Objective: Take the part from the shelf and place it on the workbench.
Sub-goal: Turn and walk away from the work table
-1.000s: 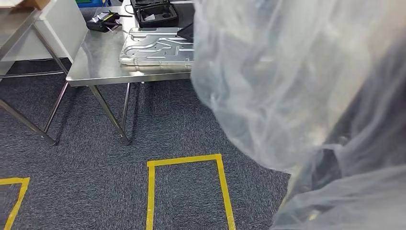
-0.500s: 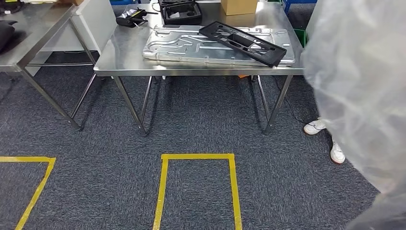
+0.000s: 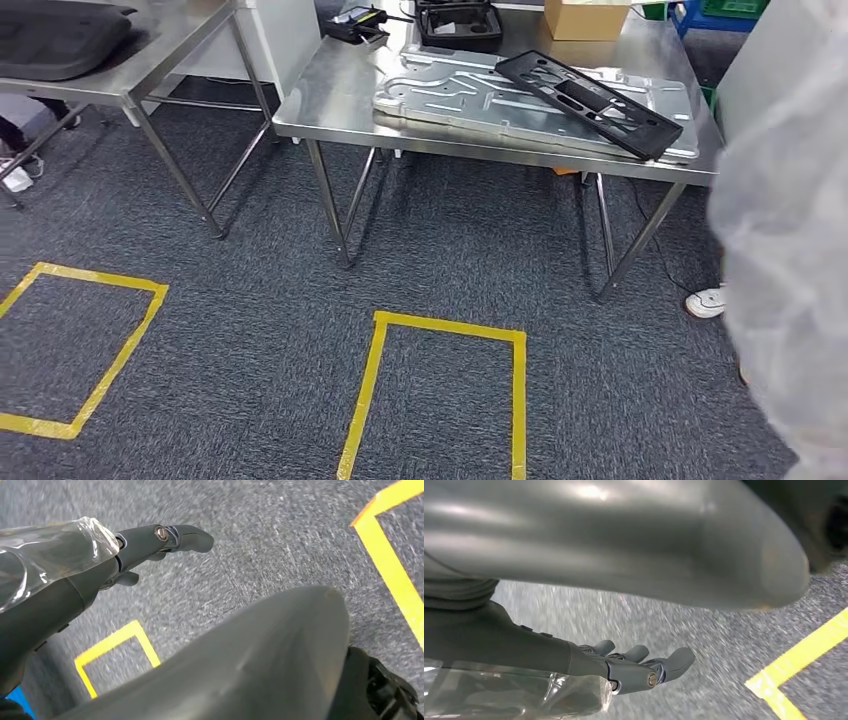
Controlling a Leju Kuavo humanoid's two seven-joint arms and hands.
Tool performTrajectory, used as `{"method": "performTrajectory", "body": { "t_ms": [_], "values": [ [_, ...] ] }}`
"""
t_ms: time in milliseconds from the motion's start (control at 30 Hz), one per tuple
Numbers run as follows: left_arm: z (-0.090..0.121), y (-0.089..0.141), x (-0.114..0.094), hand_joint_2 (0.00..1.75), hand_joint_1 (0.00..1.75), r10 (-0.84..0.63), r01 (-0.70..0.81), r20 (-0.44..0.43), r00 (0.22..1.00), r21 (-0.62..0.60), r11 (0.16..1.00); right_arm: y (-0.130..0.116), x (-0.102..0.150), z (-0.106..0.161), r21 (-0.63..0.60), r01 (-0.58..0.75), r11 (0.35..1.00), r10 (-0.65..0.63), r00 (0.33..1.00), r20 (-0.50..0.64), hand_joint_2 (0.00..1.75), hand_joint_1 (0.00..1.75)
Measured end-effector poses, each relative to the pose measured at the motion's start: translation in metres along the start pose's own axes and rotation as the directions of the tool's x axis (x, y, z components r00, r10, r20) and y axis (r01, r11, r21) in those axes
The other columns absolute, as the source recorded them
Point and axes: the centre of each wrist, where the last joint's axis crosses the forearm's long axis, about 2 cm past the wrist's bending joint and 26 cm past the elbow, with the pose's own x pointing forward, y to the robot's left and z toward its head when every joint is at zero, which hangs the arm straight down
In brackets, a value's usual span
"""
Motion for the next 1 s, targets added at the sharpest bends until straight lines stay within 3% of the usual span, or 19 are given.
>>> {"method": "performTrajectory", "body": {
  "t_ms": [1000],
  "values": [
    [-0.005, 0.019, -0.008, 0.0, 0.0, 0.01, -0.01, -0.018, 1.0, 0.03, 0.999, 0.027, 0.006, 0.005, 0.055, -0.102, 0.993, 0.102, 0.995, 0.019, 0.0, 0.0]
  ]
}}
